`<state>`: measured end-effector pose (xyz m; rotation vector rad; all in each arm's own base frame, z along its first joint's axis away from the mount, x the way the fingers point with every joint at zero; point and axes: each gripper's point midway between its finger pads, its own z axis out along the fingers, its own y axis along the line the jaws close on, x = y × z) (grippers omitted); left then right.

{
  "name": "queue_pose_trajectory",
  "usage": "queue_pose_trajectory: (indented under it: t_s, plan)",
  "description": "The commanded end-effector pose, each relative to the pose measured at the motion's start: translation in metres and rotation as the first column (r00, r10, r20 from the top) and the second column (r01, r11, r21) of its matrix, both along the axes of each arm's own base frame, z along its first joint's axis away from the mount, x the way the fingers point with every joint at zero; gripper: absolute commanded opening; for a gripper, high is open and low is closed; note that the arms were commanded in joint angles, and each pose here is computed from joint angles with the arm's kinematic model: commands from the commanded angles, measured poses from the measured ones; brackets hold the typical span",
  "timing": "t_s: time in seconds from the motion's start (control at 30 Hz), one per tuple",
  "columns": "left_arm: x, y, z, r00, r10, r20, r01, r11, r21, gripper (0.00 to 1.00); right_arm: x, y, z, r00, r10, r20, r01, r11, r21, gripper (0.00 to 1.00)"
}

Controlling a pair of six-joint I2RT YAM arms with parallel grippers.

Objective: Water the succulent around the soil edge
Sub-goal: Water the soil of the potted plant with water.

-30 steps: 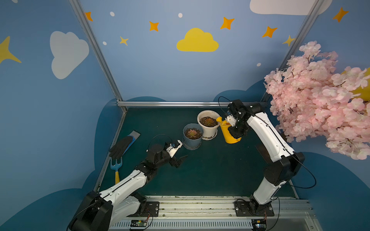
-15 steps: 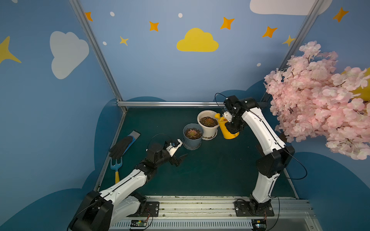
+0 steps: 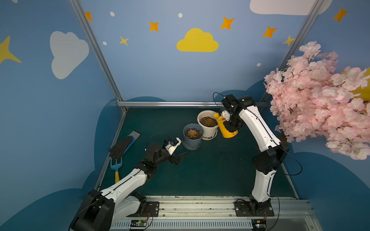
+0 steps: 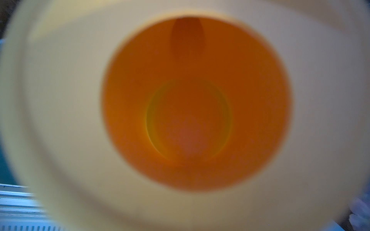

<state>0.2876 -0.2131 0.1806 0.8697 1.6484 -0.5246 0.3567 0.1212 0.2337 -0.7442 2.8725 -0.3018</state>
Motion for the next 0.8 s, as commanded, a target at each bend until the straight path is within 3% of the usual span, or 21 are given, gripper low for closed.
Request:
queue_pose_trajectory:
  t_s: [0.0,0.77]
  plan:
    - [0.005,-0.004,0.021,0.999,-0.014,0.042,0.016,0.999,-0.049,1.0,0.0,0.001,0.007,1.0,0.006,0.008,-0.006,1.0,-0.003,0.0]
    - [0.015,0.002,0.032,0.998,0.01,0.069,-0.004,0.996,-0.09,1.0,0.008,0.013,0.008,1.0,0.018,0.005,-0.018,0.999,0.037,0.0]
